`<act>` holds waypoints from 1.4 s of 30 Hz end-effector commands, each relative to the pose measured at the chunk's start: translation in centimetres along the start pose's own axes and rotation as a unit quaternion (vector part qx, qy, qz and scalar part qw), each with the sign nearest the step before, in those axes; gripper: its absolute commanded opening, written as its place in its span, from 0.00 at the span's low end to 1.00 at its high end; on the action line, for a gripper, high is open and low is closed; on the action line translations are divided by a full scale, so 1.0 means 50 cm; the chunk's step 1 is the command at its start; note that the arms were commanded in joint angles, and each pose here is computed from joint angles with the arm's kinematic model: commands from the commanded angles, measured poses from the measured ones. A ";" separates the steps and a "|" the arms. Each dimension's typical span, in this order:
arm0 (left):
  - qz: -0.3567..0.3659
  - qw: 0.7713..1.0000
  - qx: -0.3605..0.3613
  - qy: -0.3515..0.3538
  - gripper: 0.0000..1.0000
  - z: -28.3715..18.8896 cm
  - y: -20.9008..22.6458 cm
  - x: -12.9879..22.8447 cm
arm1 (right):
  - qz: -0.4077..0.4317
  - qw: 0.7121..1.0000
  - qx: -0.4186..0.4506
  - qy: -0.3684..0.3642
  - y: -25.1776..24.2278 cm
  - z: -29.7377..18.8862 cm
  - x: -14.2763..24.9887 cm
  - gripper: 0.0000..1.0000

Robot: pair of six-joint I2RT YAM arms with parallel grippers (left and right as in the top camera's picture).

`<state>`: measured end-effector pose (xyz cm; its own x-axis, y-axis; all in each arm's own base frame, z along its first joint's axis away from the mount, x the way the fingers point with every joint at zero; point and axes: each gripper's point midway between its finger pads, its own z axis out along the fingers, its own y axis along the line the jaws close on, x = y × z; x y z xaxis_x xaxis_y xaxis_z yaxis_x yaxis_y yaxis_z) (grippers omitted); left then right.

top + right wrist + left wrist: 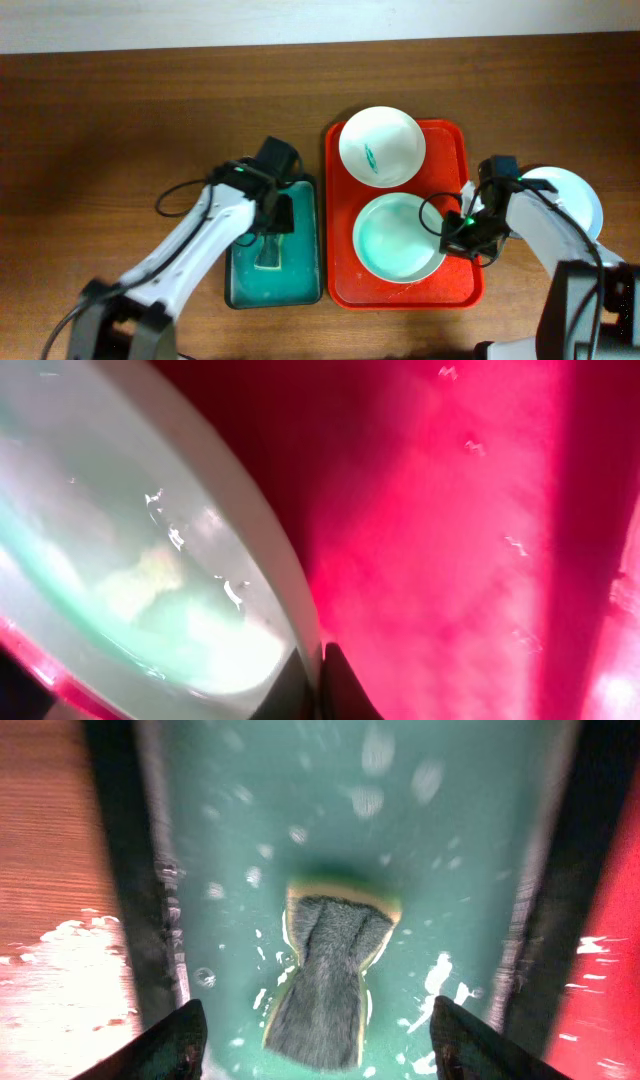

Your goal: Clean dirty plates on tray and stack at the side

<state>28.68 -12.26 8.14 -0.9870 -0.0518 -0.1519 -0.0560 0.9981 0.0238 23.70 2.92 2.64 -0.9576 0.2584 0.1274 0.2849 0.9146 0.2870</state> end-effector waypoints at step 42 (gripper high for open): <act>-0.105 0.963 0.088 -0.232 0.99 -0.325 0.135 -0.029 | -0.377 0.688 0.285 -0.551 0.558 -0.342 0.107 0.04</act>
<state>27.16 -6.19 24.26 -0.7880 -0.2696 -0.5535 -0.1749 0.9600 -0.2186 27.15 24.50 26.15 -0.3863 -0.5832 -0.7146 -0.1085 0.7981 -0.5927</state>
